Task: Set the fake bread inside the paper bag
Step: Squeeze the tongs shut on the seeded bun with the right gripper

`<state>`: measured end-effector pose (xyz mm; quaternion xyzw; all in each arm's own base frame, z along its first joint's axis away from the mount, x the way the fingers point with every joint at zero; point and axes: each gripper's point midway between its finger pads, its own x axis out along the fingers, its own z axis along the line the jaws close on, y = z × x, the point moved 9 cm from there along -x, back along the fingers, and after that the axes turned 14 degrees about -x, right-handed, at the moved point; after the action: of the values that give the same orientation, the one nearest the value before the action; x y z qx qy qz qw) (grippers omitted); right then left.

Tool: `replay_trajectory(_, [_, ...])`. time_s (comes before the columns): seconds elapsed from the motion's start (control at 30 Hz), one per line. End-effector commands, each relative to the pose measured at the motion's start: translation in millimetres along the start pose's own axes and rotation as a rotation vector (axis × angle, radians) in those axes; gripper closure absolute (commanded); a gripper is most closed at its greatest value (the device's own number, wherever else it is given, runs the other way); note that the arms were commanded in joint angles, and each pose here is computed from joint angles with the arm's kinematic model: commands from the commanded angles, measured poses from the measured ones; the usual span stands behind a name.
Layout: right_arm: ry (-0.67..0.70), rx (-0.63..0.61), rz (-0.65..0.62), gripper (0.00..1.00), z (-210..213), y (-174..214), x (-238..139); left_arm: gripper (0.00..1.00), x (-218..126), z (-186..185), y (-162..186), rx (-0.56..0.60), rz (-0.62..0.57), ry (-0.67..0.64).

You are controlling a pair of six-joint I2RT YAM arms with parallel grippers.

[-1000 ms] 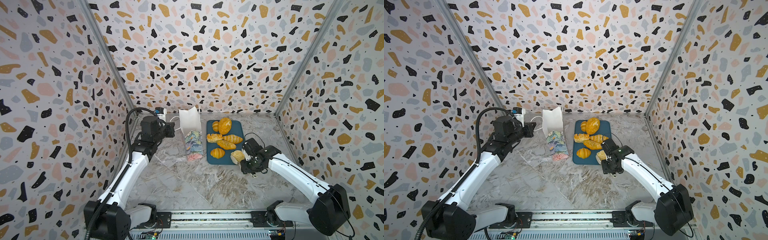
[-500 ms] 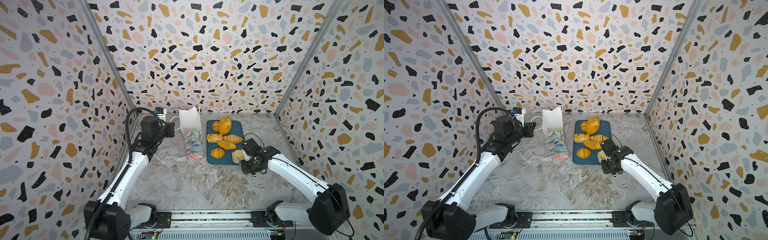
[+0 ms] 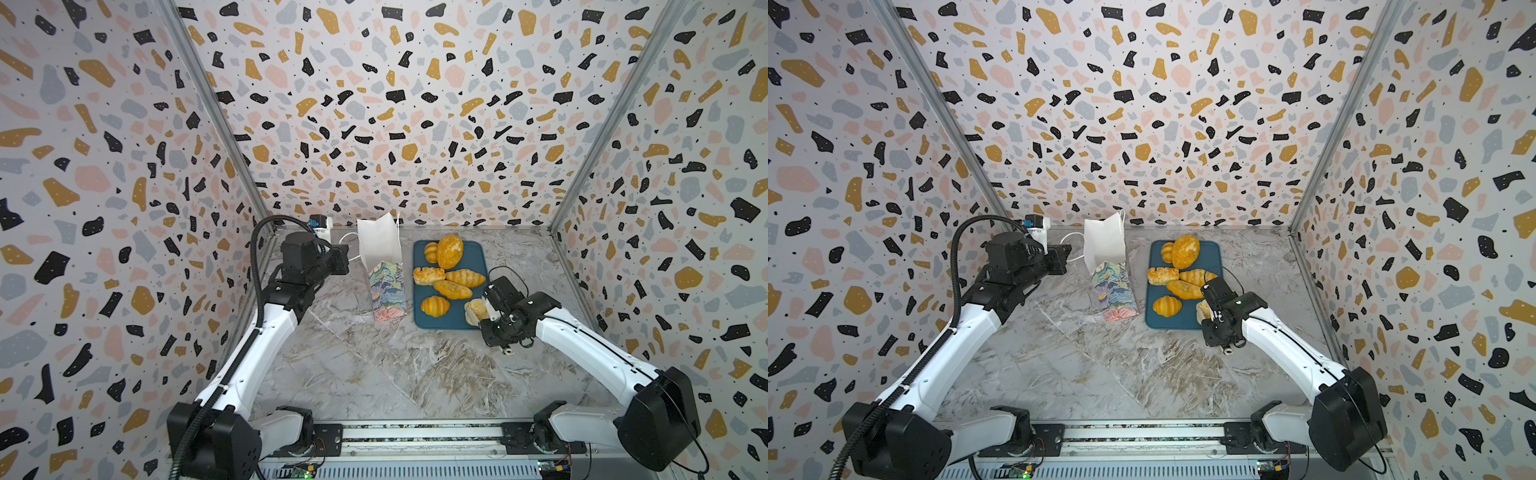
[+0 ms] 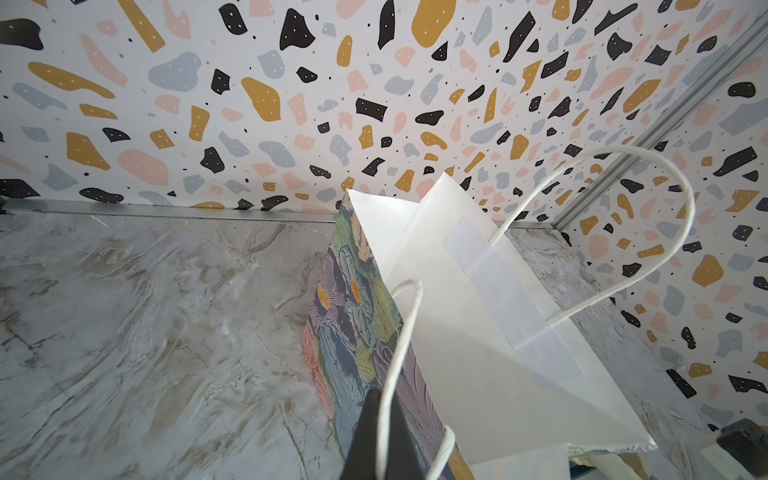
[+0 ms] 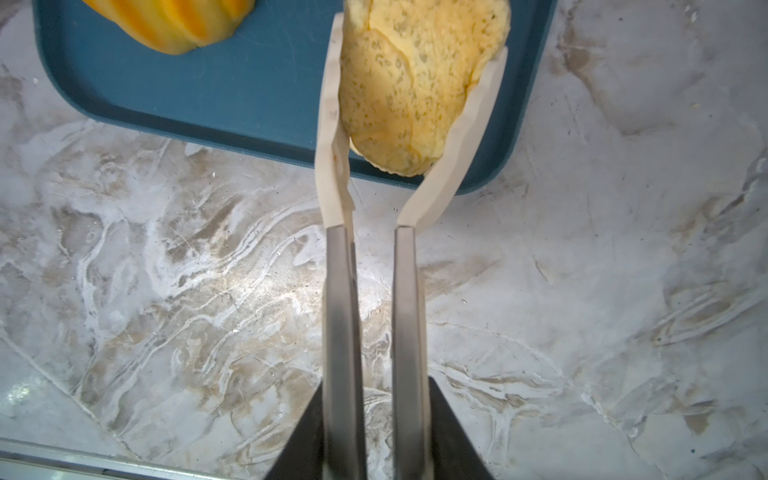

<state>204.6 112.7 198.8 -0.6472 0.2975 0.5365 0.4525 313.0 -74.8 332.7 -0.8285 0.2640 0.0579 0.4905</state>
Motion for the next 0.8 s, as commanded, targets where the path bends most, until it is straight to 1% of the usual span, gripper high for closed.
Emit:
replay_trajectory(0.0, [-0.016, 0.01, -0.096, 0.67, 1, -10, -26, 1.0, -4, -1, -3, 0.01, -0.023, 0.0])
replay_trajectory(0.3, [-0.025, 0.015, -0.149, 0.68, 2, -15, -42, 1.0, -6, -2, -3, 0.013, -0.028, 0.008])
replay_trajectory(0.77, [-0.094, 0.056, -0.273, 0.69, 6, -19, -60, 1.0, -7, -2, -4, 0.013, -0.039, 0.007])
